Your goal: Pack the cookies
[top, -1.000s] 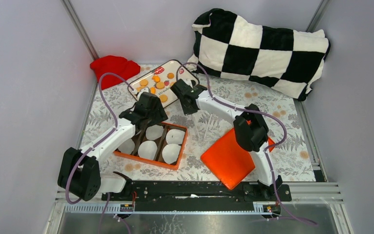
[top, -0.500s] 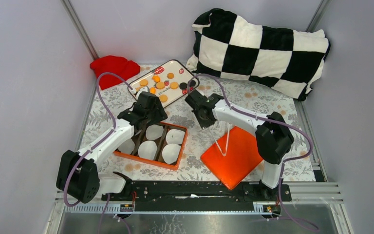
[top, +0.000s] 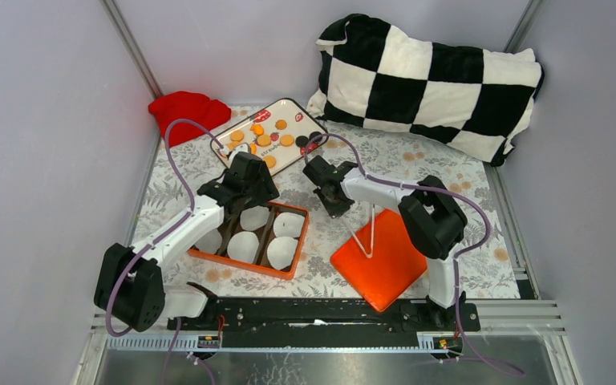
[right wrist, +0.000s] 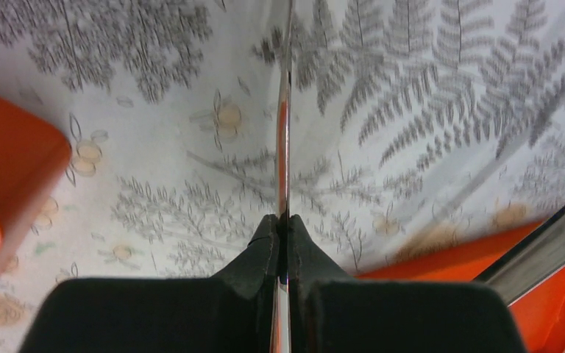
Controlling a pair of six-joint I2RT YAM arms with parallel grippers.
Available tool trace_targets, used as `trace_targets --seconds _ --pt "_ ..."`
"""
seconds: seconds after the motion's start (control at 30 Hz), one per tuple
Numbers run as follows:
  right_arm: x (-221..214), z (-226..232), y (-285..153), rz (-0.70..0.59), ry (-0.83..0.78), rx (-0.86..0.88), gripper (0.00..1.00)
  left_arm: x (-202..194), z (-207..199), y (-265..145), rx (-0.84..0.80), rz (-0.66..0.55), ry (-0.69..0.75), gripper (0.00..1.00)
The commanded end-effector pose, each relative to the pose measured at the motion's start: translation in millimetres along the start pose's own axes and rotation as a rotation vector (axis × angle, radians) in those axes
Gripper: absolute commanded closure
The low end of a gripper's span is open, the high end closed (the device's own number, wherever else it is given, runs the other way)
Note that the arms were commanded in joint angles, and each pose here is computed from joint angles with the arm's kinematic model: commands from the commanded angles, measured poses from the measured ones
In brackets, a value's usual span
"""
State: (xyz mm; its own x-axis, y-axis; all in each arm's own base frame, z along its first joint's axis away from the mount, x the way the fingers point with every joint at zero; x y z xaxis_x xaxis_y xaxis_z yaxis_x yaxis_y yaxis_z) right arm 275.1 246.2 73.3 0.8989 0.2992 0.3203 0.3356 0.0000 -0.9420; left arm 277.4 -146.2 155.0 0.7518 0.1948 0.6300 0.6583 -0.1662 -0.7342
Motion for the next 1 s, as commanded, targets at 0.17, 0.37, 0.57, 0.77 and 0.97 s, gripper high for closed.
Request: trace_targets --seconds 0.17,0.37,0.57,0.77,0.97 --pt "35.1 -1.7 15.4 -0.024 -0.101 0.075 0.99 6.7 -3.5 3.3 0.002 -0.021 0.005 0.33" --pt "33.8 -12.2 22.5 0.008 -0.108 0.039 0.70 3.4 -4.2 7.8 0.001 -0.005 0.008 0.33" --pt "46.8 -16.9 -0.7 -0.120 -0.054 0.039 0.08 -0.1 -2.8 9.8 0.003 0.002 0.013 0.33" --pt "48.5 -25.8 -40.6 -0.184 0.027 0.048 0.00 0.4 -3.5 8.0 -0.003 -0.001 0.014 0.32" --pt "34.2 -49.2 -69.7 -0.234 0.117 -0.022 0.00 -0.1 -4.9 8.8 -0.007 0.005 0.011 0.32"
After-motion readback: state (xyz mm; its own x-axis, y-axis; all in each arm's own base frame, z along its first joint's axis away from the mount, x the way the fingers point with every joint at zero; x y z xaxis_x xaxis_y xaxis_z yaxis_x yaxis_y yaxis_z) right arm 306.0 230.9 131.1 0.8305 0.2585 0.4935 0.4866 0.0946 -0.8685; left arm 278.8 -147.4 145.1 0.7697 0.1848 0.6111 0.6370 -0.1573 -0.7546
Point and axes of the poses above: each gripper's point midway between its finger pads, its own y axis out along the fingers, its own z axis along the line the jaws close on, x = y × z, the point moved 5 cm from there along -y, back along the fingers, and after that the axes turned 12 degrees about y, right-handed, at the moved point
